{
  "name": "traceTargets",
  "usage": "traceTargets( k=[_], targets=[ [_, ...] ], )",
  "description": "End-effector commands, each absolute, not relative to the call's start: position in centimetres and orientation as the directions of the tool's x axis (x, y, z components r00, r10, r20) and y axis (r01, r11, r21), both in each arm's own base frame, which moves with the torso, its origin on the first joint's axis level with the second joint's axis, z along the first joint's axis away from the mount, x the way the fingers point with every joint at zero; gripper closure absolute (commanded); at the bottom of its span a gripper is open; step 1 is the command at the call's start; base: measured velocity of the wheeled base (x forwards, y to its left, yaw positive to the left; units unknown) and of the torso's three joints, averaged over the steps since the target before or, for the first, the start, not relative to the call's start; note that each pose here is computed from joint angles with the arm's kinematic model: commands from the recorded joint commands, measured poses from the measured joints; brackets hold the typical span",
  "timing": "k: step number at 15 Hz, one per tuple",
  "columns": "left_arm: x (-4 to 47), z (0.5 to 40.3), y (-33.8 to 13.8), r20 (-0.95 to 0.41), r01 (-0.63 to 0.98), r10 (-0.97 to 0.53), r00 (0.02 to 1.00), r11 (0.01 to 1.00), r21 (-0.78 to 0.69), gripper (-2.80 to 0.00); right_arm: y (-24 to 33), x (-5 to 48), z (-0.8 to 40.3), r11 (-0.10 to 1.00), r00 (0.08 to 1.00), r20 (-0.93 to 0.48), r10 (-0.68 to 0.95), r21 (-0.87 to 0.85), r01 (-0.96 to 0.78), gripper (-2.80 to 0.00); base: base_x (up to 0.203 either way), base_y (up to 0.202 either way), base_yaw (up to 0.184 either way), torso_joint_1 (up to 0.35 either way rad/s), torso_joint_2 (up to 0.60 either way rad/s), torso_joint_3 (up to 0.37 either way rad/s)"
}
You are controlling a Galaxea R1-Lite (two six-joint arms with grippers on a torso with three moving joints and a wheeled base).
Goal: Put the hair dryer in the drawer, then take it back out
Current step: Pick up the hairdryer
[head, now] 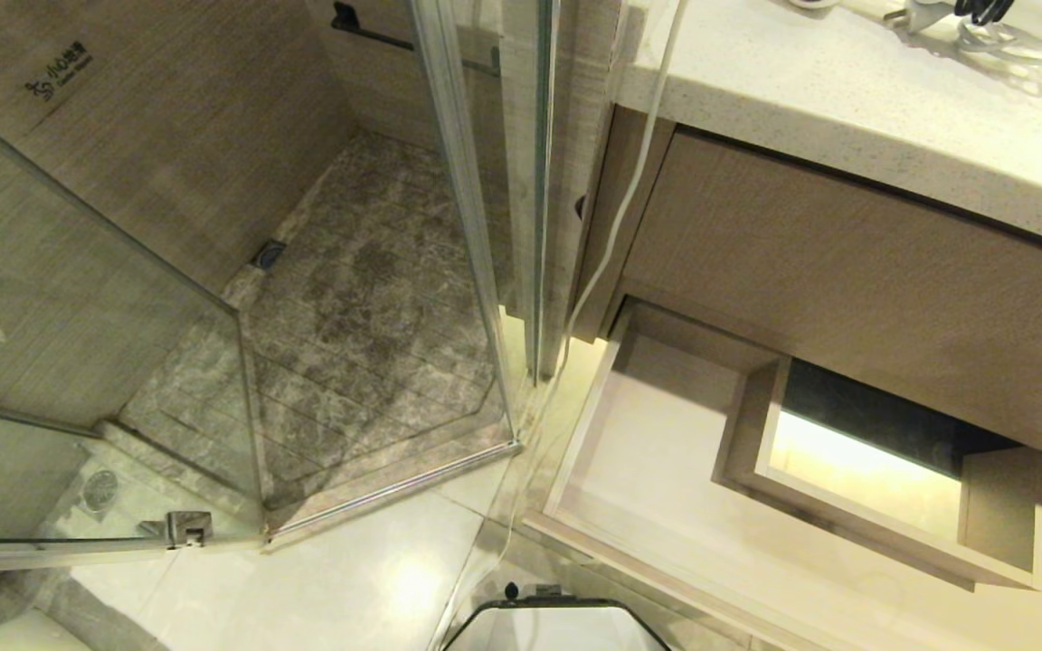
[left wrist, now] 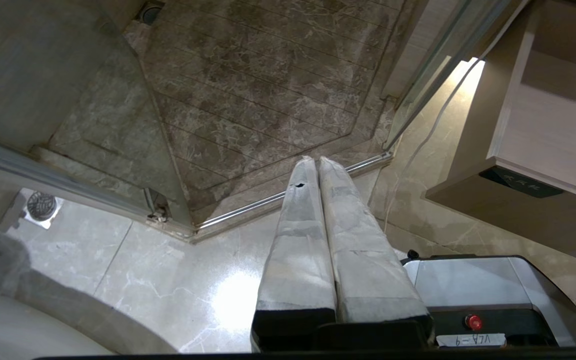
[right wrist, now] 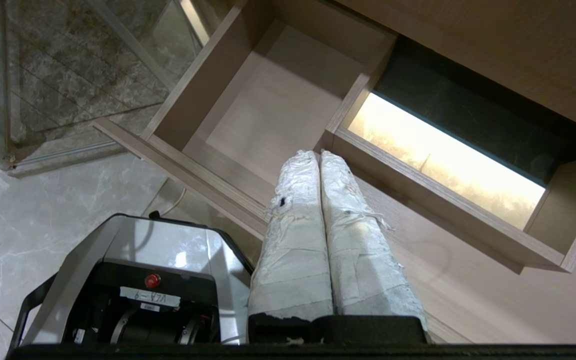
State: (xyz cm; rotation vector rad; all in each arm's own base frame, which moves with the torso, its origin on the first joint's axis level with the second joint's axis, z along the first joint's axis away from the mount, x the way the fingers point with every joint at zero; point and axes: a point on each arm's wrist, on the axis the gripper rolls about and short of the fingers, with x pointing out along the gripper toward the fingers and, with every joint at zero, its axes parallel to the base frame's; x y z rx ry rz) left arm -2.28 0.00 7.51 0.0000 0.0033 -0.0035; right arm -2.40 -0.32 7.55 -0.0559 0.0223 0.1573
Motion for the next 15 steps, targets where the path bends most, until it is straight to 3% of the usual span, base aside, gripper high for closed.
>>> traceTargets(
  k=[1,8,15],
  targets=[
    [-2.28,7.51,0.00,-0.003,0.003,-0.003,1.000,1.000,0.000,0.00,-0.36,-2.69,7.46,0.987,0.988,0.012,0.156,-0.052,-0.155,0.00,0.000,0.000,0.000,0.000,0.00,0.000],
    [-2.27,7.48,0.00,-0.004,0.003,-0.003,1.000,1.000,0.000,0.00,-0.36,-2.69,7.46,0.987,0.988,0.012,0.156,-0.049,-0.155,0.00,0.000,0.000,0.000,0.002,-0.01,-0.003],
    [-2.27,7.47,0.00,-0.005,0.005,-0.005,1.000,1.000,0.000,0.00,-0.36,-2.69,7.46,0.987,0.988,0.012,0.156,-0.051,-0.155,0.00,0.000,0.000,0.000,0.262,-0.51,-0.245]
  ],
)
